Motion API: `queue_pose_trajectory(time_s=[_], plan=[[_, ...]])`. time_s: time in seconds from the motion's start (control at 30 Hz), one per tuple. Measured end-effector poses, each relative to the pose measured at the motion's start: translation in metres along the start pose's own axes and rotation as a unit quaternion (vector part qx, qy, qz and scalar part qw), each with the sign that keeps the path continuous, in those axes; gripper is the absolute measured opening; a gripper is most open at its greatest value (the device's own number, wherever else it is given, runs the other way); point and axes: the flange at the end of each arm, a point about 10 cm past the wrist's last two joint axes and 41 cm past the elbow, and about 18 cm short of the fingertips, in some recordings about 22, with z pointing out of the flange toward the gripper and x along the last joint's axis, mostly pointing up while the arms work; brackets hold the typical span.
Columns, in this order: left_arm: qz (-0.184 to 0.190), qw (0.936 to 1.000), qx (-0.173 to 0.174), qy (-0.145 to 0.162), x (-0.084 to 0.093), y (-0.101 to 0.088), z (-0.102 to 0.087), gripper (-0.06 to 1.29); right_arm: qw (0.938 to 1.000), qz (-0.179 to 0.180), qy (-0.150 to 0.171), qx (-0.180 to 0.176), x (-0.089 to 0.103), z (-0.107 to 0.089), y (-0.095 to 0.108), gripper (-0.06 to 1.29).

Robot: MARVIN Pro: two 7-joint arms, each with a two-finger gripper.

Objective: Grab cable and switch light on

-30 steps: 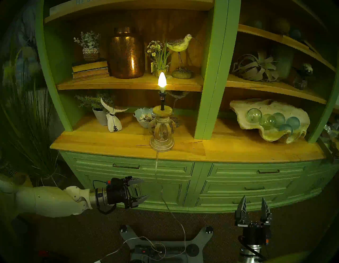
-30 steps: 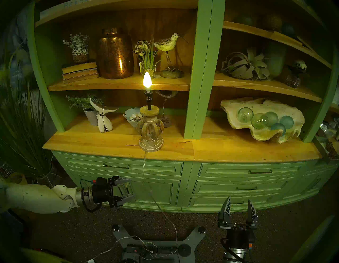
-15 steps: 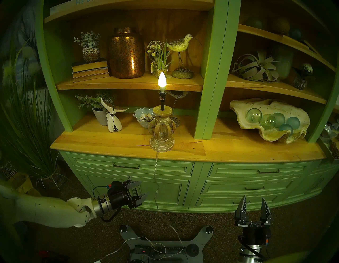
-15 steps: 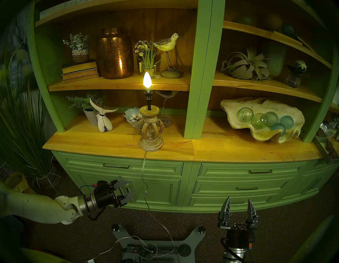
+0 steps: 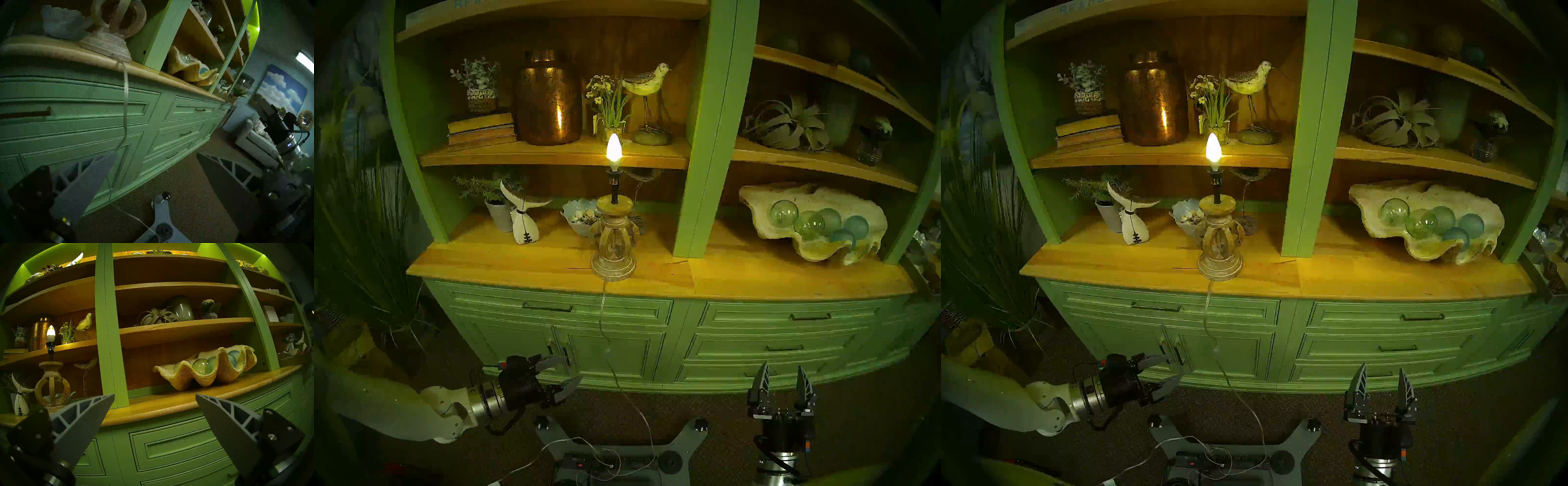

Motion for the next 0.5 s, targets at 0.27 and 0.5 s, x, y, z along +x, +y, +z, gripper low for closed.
queue_pose_trajectory(time_s=[0.27, 0.5], plan=[[-0.006, 0.9985, 0.051, -0.019, -0.003, 0.009, -0.019, 1.26, 1.0000, 0.000, 0.000, 0.001, 0.000, 0.000, 0.000, 1.24], [-0.005, 0.9941, 0.098, -0.045, -0.009, 0.015, -0.024, 1.26, 1.0000, -0.001, 0.000, 0.002, 0.000, 0.000, 0.000, 1.24]])
